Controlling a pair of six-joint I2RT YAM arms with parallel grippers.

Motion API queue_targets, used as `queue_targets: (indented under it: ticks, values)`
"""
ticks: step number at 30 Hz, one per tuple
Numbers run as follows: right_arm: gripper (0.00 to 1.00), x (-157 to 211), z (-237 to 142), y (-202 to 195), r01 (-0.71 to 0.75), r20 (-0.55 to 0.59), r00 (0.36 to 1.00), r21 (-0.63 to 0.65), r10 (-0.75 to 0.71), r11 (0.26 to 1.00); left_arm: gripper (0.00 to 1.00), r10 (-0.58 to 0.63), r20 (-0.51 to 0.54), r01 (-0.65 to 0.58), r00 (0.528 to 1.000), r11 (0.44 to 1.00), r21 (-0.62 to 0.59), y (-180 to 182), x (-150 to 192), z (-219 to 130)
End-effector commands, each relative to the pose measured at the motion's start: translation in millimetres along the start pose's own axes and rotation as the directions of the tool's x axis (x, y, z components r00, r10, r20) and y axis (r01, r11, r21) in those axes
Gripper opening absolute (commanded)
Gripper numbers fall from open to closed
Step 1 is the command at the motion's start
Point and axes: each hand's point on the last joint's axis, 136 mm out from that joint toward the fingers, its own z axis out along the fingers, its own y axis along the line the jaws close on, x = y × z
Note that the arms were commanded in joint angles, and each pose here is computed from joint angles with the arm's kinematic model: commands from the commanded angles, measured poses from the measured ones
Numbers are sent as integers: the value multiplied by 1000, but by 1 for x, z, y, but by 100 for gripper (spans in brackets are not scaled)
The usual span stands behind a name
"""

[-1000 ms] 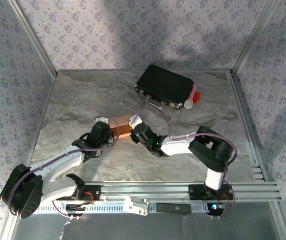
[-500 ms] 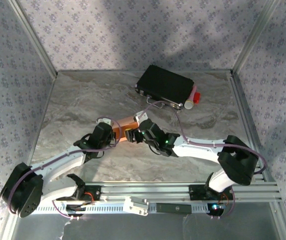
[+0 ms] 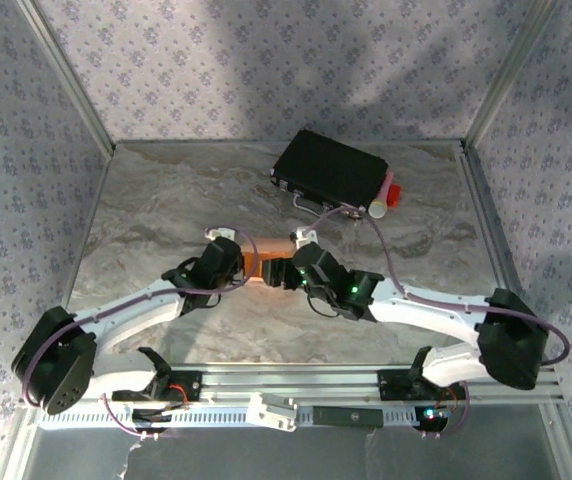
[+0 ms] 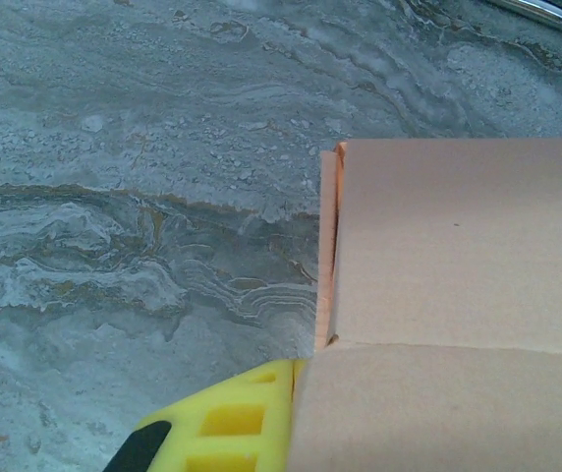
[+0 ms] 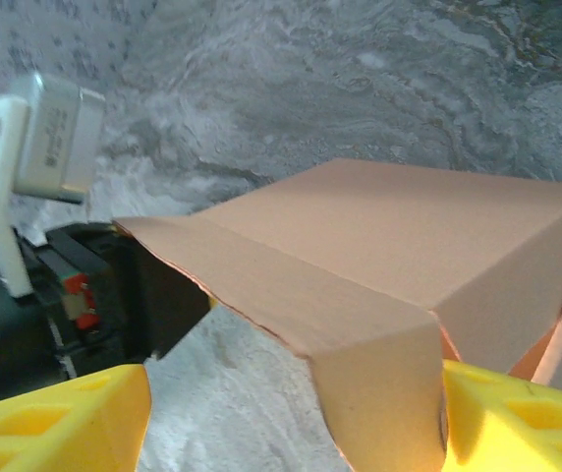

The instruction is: Fold the paper box

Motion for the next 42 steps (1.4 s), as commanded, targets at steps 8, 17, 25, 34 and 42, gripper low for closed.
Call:
queue_targets:
  ticks: [8, 17, 25, 34, 42]
  values:
    - [77, 5, -19, -12, -221, 12, 975, 46, 220, 974, 0, -13, -1, 13, 1000, 997, -80, -3, -6, 3]
    - [80, -4, -48, -14, -343, 80, 937, 27, 340, 939, 11, 6, -15, -7, 1000, 997, -82, -12, -4, 6]
    - [78, -14, -51, -37, -356, 102, 933, 103, 346, 929, 53, -9, -4, 9, 1000, 997, -74, -21, -6, -9]
    - [74, -31, -44, -47, -514, 89, 857, 71, 507, 855, 68, -197, 1, 196, 980, 978, 75, -30, -18, -55]
    - [65, -40, -9, -3, -755, 80, 640, -119, 764, 645, 67, -282, 39, 273, 959, 949, 156, -26, -46, -105]
